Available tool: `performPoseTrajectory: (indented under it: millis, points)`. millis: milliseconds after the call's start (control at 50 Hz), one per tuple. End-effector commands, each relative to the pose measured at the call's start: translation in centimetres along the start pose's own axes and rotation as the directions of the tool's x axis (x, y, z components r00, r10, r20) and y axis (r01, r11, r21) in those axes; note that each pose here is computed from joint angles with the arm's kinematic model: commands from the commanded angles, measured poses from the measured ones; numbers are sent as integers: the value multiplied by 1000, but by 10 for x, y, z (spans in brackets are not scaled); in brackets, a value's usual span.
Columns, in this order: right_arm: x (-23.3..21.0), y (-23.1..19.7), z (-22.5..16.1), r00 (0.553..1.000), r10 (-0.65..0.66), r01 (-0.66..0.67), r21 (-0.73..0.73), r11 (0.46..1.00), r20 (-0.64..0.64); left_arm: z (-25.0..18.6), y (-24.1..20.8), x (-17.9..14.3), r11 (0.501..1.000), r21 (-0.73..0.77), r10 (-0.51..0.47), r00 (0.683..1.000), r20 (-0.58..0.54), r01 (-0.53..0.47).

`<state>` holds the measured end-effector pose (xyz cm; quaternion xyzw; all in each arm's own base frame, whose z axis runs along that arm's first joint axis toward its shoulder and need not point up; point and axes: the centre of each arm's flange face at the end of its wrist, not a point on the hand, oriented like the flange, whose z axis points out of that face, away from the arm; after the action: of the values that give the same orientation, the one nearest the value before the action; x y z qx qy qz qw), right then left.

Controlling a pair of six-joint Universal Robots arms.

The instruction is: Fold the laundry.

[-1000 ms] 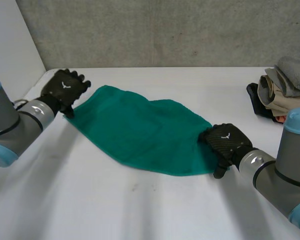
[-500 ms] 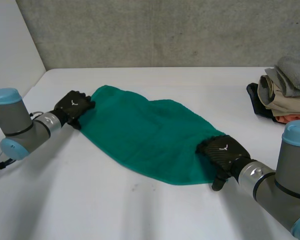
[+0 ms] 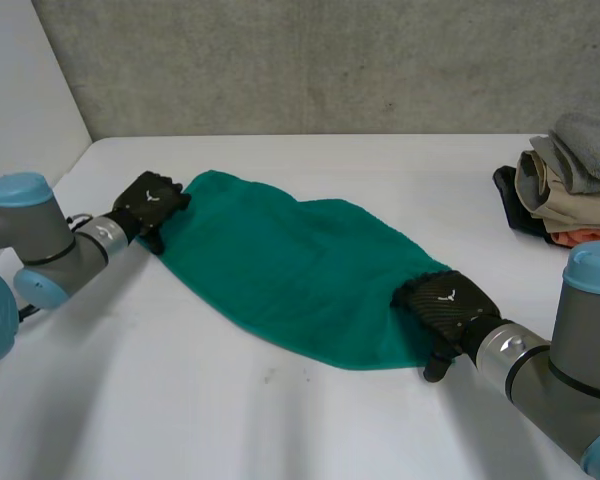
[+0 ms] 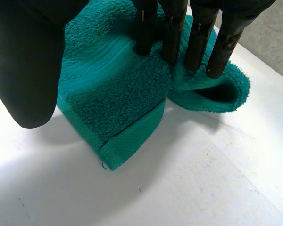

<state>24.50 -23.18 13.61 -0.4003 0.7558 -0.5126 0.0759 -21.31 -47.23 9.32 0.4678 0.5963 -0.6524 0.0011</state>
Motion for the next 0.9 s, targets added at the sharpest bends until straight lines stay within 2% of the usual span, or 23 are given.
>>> performPoseTrajectory:
  millis: [20,80,200,480,660,900]
  points:
    - [0,0,0,1000,0,0,0,1000,0,4,-4,-6,1000,16,13,1000,21,-14]
    - [0,0,0,1000,-2,2,0,1000,0,5,-7,-9,1000,24,4,999,33,-5]
    - [0,0,0,1000,-2,2,0,1000,0,7,-11,-8,997,35,-76,997,27,75]
    - [0,0,0,1000,-1,1,0,1000,0,-24,-24,-1,992,-21,-121,992,-21,121]
    - [1,0,0,1000,0,0,0,1000,-1,-33,-27,1,992,-34,-124,991,-44,122]
    - [0,2,0,1000,0,0,-4,1000,1,-31,-14,15,998,-40,-58,994,-95,54]
